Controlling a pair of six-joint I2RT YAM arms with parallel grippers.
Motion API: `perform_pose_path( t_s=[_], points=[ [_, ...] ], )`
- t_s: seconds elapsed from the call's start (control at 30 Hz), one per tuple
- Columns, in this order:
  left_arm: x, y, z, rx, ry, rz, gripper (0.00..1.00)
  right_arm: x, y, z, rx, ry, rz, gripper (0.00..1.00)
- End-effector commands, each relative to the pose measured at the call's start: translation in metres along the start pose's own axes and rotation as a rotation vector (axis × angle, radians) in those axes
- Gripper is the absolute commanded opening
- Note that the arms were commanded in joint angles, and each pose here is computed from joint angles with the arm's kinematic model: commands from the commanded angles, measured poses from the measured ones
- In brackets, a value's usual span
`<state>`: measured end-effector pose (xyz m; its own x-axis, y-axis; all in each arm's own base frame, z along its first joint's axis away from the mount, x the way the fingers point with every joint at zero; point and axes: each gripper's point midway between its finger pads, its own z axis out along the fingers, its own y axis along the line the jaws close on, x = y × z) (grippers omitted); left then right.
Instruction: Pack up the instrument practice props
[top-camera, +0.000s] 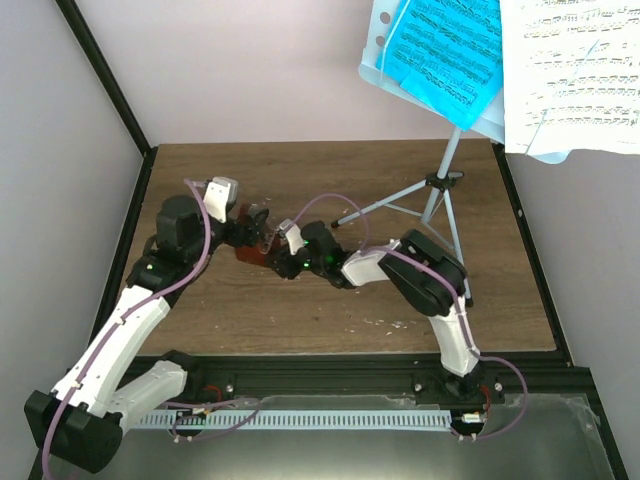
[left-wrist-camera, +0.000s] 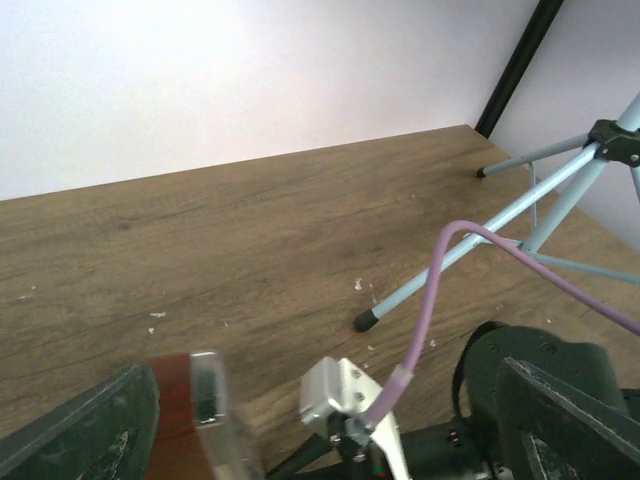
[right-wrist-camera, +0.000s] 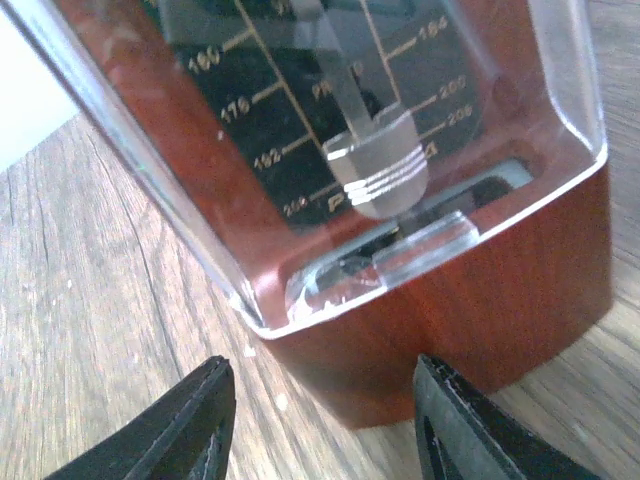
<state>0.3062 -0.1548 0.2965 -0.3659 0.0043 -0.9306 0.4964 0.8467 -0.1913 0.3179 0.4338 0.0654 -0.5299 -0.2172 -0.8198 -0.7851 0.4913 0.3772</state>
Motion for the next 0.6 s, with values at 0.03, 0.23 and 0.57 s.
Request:
perform_pose_path(
  t_s=[0.03, 0.23, 0.57],
  points=[
    [-0.004, 0.008, -0.001, -0.049, -0.022, 0.007, 0.93, -0.032, 0.019, 0.026, -0.061, -0.070, -0.053, 0.52],
    [-0.009, 0.010, -0.009, -0.070, -0.052, 0.011, 0.93, -0.042, 0.027, -0.008, -0.029, -0.092, -0.078, 0.72],
    [-0.011, 0.012, -0.015, -0.091, -0.074, 0.013, 0.93, -0.023, 0.037, -0.130, 0.100, -0.103, -0.048, 0.97]
  ],
)
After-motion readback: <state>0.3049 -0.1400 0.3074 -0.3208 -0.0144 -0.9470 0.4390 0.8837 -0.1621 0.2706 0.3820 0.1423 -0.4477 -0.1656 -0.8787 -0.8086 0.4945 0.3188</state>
